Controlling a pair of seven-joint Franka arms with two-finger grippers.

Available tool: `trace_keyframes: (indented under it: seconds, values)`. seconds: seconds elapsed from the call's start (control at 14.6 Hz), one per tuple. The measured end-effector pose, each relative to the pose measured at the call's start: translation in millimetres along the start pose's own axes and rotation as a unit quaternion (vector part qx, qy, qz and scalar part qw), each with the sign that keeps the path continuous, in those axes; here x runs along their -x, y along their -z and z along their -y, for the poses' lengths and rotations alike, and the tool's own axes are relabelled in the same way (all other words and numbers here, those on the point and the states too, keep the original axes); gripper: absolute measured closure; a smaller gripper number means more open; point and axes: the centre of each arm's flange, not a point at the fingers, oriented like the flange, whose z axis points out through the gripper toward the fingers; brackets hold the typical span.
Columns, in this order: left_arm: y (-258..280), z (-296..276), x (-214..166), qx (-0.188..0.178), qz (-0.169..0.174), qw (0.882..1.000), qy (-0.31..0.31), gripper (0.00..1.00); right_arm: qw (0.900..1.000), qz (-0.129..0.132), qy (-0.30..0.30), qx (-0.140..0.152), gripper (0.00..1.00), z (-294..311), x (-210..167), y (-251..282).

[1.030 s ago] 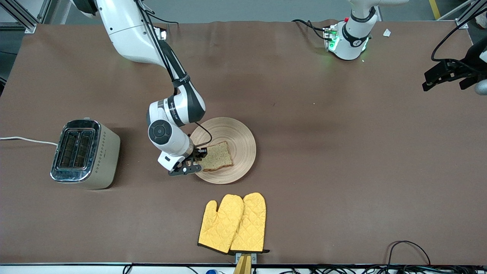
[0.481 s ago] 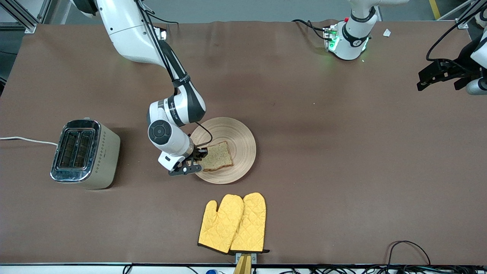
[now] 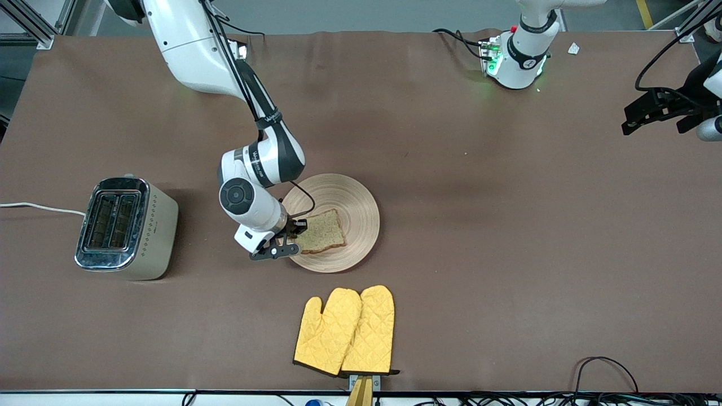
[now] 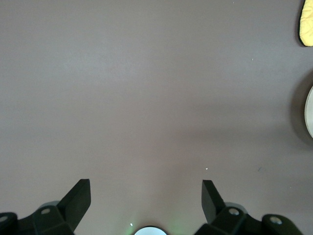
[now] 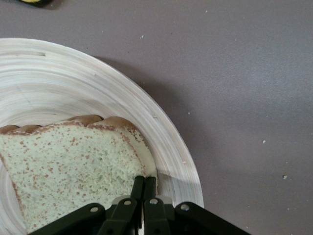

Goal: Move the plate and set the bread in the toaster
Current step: 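Grasp the bread slice edge with the right gripper, then lift the bread and carry it above the toaster slot with the right gripper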

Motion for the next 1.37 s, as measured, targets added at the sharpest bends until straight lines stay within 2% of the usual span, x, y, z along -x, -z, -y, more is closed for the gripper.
trace_keyframes:
  seconds: [0.21,0.34,0.48,0.69,0.82,0.96,1.03,1.1,1.24,1.37]
  values:
    - [0.0,0.3,0.0,0.0,0.0,1.0,0.0,0.0,1.0,0.001,0.0,-0.001,0.98,1.0,-0.9,2.0]
    - [-0.1,0.3,-0.1,0.0,0.0,1.0,0.0,0.0,1.0,0.019,-0.004,-0.001,0.99,4.1,-3.6,12.0]
    - [-1.0,0.2,-0.5,0.0,0.001,1.0,0.0,0.0,0.999,0.038,-0.005,0.003,0.99,4.8,-12.8,44.4]
    - [-2.7,0.0,-1.5,0.0,0.003,1.0,0.0,0.0,0.998,0.028,0.016,0.051,0.99,-7.8,-22.2,111.4]
    - [-3.0,0.0,-1.6,0.0,0.003,1.0,0.0,0.0,0.995,0.013,0.023,0.097,0.99,-14.6,-20.1,142.9]
    - [-3.0,-0.1,-1.6,0.0,0.003,1.0,0.0,0.0,0.986,0.008,0.022,0.164,0.99,-20.5,-14.5,167.6]
    - [-3.1,-0.2,-1.6,0.0,0.003,1.0,0.0,0.0,0.979,0.01,0.023,0.204,0.99,-22.0,-11.3,178.8]
    - [-3.3,-0.3,-1.7,0.0,0.003,1.0,0.0,0.0,0.968,0.014,0.026,0.25,0.99,-23.3,-8.2,190.7]
    - [-3.5,-0.4,-1.7,0.0,0.003,1.0,0.0,0.0,0.94,0.024,0.023,0.339,0.99,-30.0,-2.9,215.2]
    - [-3.6,-0.4,-1.8,0.0,0.004,1.0,0.0,0.0,0.914,0.038,0.012,0.404,0.99,-42.5,1.0,231.3]
